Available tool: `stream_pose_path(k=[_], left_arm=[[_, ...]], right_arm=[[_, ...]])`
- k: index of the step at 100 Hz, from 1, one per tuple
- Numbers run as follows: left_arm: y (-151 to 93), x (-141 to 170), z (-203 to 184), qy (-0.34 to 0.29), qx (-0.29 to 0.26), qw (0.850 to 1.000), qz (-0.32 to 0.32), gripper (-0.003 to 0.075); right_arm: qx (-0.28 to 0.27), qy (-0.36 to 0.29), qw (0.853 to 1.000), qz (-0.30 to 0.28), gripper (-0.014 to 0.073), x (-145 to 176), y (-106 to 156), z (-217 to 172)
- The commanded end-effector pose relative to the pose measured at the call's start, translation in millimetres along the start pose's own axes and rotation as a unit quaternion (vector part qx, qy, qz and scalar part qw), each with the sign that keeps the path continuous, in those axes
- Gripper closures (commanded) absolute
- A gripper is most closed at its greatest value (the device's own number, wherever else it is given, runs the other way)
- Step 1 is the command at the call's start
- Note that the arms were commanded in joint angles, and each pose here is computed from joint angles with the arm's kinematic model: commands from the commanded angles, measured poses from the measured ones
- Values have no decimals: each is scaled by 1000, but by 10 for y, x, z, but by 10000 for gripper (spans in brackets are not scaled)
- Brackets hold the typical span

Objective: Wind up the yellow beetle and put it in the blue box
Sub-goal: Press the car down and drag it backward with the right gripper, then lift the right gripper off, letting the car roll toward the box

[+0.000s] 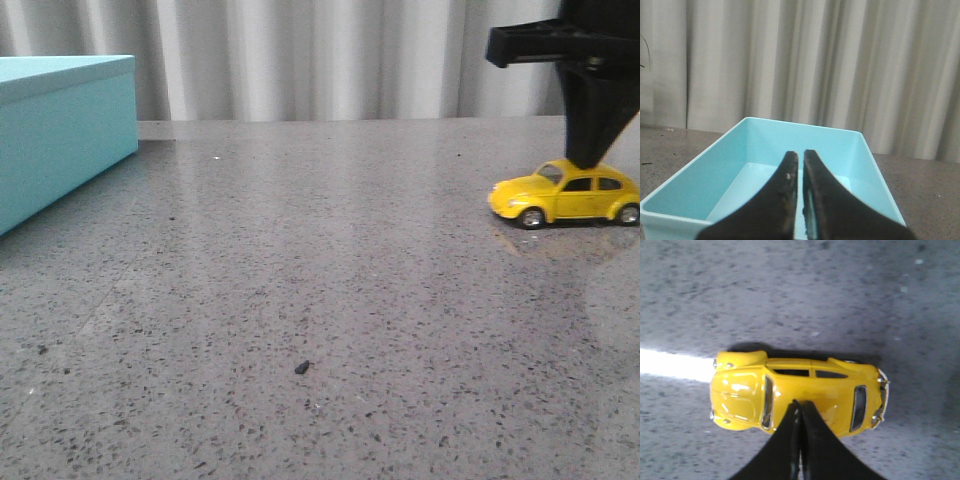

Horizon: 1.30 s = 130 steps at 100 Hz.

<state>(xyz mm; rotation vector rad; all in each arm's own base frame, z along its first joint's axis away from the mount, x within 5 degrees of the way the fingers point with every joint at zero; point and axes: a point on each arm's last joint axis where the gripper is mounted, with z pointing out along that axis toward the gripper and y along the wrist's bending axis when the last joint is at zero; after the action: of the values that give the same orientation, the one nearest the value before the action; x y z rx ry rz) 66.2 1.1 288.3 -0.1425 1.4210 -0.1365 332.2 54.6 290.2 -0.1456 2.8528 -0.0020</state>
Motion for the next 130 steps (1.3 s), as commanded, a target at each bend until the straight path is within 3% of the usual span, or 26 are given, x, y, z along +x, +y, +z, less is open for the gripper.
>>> stream_pose_path(k=[1,34,57,92,130], left_arm=[[-16,-169,16,-42,0,999,-2,741],[-16,-169,16,-42,0,999,-2,741],[-16,-169,16,-42,0,999,-2,741],[-17,-167,16,-41,0,999,-2,741],[-17,-167,16,-41,0,999,-2,741]], right_arm=[[33,-14,999,-1,656,9,-149,-93],[62,12,997,54,656,105,-576,-4],[65,5,996,66,656,112,-656,-62],[3,-156,987,40,656,153,-253,-1166],[-13,-187,982,24,656,214,-130,-1321]])
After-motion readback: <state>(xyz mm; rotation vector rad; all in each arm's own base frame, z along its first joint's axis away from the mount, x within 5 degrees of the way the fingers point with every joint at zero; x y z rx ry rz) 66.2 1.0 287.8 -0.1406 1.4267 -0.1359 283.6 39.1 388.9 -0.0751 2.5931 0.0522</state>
